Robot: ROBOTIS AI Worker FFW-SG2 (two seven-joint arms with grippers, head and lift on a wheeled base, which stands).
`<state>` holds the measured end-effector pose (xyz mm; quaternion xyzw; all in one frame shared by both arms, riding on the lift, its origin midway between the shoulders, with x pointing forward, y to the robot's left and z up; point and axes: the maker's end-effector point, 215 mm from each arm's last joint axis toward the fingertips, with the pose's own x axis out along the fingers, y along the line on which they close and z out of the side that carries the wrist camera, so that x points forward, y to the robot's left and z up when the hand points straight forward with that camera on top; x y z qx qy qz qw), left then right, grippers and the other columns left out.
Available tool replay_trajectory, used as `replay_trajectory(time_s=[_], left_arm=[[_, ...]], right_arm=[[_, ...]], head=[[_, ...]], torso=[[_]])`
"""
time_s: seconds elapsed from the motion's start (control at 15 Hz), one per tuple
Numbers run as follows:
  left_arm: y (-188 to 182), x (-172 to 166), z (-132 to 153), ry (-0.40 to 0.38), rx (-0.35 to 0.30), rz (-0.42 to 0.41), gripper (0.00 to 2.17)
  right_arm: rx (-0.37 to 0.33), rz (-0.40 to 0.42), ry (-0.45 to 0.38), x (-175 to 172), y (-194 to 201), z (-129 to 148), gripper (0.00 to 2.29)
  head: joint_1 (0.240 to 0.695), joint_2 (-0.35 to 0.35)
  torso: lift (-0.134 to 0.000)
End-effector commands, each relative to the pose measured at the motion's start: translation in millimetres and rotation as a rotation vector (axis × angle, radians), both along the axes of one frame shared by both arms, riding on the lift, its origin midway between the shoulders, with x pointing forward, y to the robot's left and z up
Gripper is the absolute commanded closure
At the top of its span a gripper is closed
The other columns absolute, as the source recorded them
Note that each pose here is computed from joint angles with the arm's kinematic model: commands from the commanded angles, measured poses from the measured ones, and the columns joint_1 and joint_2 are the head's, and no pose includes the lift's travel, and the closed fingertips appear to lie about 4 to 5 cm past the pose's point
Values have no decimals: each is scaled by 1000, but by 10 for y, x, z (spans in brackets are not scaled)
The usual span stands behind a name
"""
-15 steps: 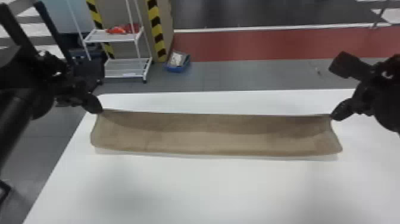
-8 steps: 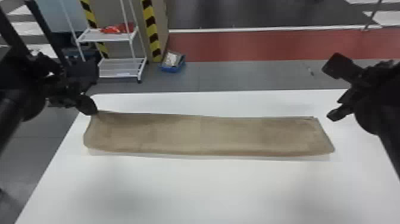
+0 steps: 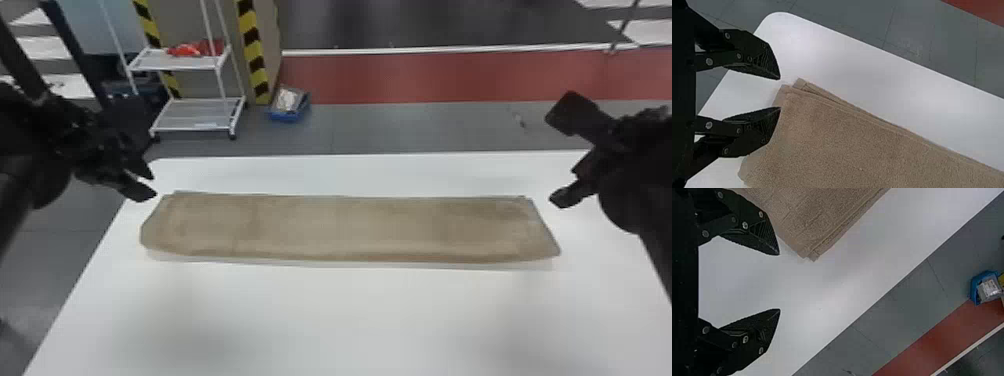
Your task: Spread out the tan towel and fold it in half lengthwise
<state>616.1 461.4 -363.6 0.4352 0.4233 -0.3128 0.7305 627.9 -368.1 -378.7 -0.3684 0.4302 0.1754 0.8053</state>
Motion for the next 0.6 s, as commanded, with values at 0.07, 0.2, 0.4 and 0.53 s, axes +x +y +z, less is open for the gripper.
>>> replay_trajectory(time_s=[0.07,0.2,0.4,0.53], left_arm=[[132,-22,194,-65,-57,59,-1],[215,-63,374,-131,-118,87,12],[477,-193,548,-266,-240,172,39],[610,-290,745,-358,-400,215,70]], right_arm=[[33,-3,-19,-59,46,34,451],[72,44,-36,-143,212,85,451],[30,103,-34,-442,216,57,451],[-14,154,-31,-723,165,85,451]], head=[[688,84],[683,92],[674,122],[677,140]], torso=[[-125],[-125],[-125],[-125]])
